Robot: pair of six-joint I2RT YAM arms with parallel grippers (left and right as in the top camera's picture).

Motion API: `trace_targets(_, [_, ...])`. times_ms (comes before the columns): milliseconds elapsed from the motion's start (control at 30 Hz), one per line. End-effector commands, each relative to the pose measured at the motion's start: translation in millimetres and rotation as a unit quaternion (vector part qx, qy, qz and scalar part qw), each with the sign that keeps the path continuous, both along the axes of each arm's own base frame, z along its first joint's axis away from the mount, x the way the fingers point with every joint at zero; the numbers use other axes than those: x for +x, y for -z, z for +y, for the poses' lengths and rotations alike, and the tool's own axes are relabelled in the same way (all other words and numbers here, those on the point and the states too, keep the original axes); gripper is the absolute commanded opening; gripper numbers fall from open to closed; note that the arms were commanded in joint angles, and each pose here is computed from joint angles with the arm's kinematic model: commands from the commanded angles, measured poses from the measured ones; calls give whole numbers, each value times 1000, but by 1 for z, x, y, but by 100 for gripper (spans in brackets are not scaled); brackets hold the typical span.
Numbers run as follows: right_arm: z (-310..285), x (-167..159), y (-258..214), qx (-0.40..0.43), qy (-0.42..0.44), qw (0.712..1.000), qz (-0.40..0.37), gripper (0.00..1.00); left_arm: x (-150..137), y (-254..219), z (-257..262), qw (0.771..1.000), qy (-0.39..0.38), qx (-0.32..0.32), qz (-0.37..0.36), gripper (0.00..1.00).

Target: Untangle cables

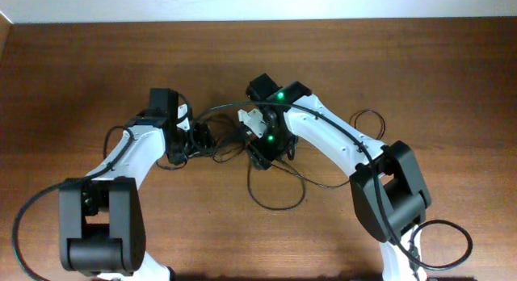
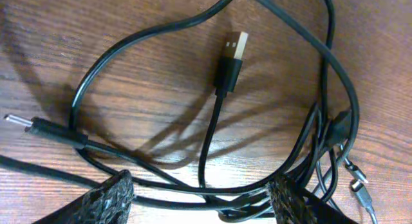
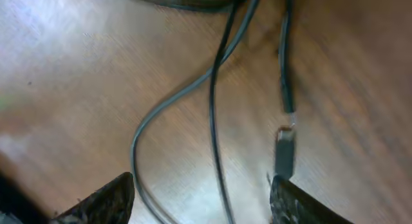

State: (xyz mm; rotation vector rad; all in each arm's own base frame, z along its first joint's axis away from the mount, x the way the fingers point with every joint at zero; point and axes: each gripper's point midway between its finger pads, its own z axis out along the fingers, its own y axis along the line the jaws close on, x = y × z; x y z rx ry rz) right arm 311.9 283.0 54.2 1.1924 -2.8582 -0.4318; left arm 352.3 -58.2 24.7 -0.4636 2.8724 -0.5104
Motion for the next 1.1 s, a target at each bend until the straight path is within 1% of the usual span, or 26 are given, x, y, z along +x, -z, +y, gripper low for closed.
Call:
trace_targets(0, [-3,-1,11,-18,-5,1000,-2,58,4,0,-2,1000,-5,-7,-1,68])
trace_targets(33, [-3,-1,11,-18,-5,1000,-1,54,4,0,-2,1000,-5,-7,-1,67])
trace_targets(133, [-6,-6,21,-22,-6,1000,4,51,5,-1,-2,1000,-6,-8,-2,66])
trace_targets(233, [-8,-9,34,-22,-5,1000,4,51,5,-1,-2,1000,-6,-8,-2,66])
trace_targets(267, [-8,-9,35,-21,-5,1000,3,41,5,-1,-2,1000,-6,-8,-2,66])
trace_targets(400, [-8,-8,35,-21,-5,1000,3,41,6,-1,-2,1000,-6,-8,-3,66])
trace_targets(433, [-8,-8,35,-20,-5,1000,3,35,6,-1,-2,1000,-6,-8,-3,66])
trace_targets(467, [-7,-9,34,-17,-5,1000,5,13,6,-1,-2,1000,-6,-8,-3,65])
trace_targets(500, [-6,-10,34,-15,-5,1000,8,4,6,-1,-2,1000,-6,-8,-3,66])
trace_targets(667, [-8,-12,30,-19,-2,1000,16,4,6,-1,-2,1000,-6,-8,-3,64])
trace_targets(700, [-8,-12,18,-12,-1,1000,24,4,6,-1,-2,1000,-6,-8,-3,63])
trace_targets(733, [-1,-13,-2,20,-22,999,26,4,6,-1,-2,1000,-6,-8,-4,60])
trace_targets(767, [11,-14,-30,70,-52,996,18,4,8,-1,-2,1000,-6,-7,-8,49])
trace_targets(800, [17,-15,-52,97,-70,993,5,4,9,-1,-2,1000,-6,-7,-10,44])
trace_targets(833, [21,-15,-74,117,-73,990,-12,4,9,-1,-2,1000,-6,-7,-10,41])
trace_targets(867, [25,-17,-94,140,-78,987,-25,4,9,-1,-2,1000,-6,-7,-10,42])
trace_targets(900, [26,-20,-107,154,-80,984,-34,4,9,-1,-2,1000,-6,-7,-10,46])
trace_targets(933, [25,-22,-119,163,-82,982,-44,4,8,-1,-2,1000,-6,-8,-10,59])
trace_targets(967, [22,-26,-136,172,-83,980,-59,4,8,-1,-2,1000,-6,-8,-9,69])
trace_targets(1000, [19,-29,-142,173,-83,979,-62,4,8,-3,-3,1000,1,-12,-10,75])
trace_targets(1067, [4,-40,-148,150,-93,982,-62,4,8,-18,-6,999,40,-27,-25,78])
